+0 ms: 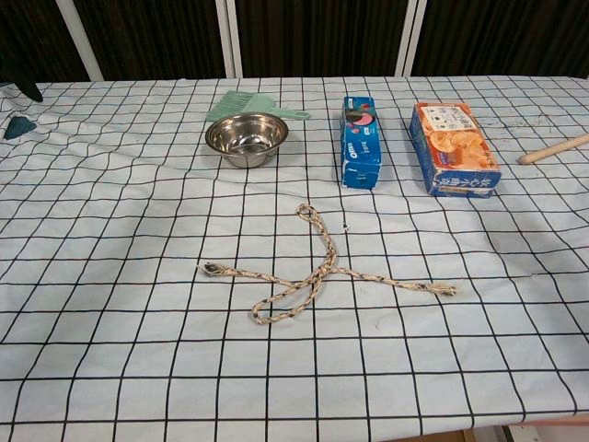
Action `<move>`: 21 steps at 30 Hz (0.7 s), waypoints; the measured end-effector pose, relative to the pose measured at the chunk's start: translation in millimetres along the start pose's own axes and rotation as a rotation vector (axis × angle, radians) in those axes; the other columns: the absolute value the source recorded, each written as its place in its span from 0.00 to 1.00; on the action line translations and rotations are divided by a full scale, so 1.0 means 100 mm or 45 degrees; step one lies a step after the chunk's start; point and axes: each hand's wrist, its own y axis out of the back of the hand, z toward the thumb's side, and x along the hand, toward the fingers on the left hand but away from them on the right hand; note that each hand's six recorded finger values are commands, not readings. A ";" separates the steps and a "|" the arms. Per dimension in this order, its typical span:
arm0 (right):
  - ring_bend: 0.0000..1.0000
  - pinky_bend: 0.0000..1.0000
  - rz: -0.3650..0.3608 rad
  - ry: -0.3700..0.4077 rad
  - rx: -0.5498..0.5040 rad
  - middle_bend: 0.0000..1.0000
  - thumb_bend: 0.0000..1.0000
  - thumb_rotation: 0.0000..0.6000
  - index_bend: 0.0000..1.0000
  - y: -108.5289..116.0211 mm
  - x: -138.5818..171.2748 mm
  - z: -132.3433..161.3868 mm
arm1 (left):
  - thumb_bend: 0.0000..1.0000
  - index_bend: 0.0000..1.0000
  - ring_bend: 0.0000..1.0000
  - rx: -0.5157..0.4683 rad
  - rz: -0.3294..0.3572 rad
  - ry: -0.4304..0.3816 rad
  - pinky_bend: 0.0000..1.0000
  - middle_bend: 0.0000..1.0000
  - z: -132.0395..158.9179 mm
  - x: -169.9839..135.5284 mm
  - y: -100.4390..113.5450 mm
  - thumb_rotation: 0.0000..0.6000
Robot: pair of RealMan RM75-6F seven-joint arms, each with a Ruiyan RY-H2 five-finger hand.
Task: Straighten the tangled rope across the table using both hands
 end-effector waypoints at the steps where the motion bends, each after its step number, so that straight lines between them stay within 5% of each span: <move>1: 1.00 0.98 0.023 0.006 -0.004 0.95 0.25 1.00 0.31 -0.06 0.00 0.03 | 0.20 0.27 1.00 -0.002 -0.004 -0.001 0.96 1.00 0.01 -0.01 -0.03 1.00; 11: 1.00 0.99 0.208 0.033 -0.123 0.96 0.25 1.00 0.33 -0.68 -0.19 0.37 | 0.20 0.27 1.00 -0.079 0.007 -0.012 0.96 1.00 0.14 0.00 -0.20 1.00; 21: 1.00 1.00 0.286 0.051 -0.177 0.96 0.25 1.00 0.36 -1.00 -0.39 0.77 | 0.20 0.27 1.00 -0.143 0.021 -0.048 0.96 1.00 0.22 0.19 -0.26 1.00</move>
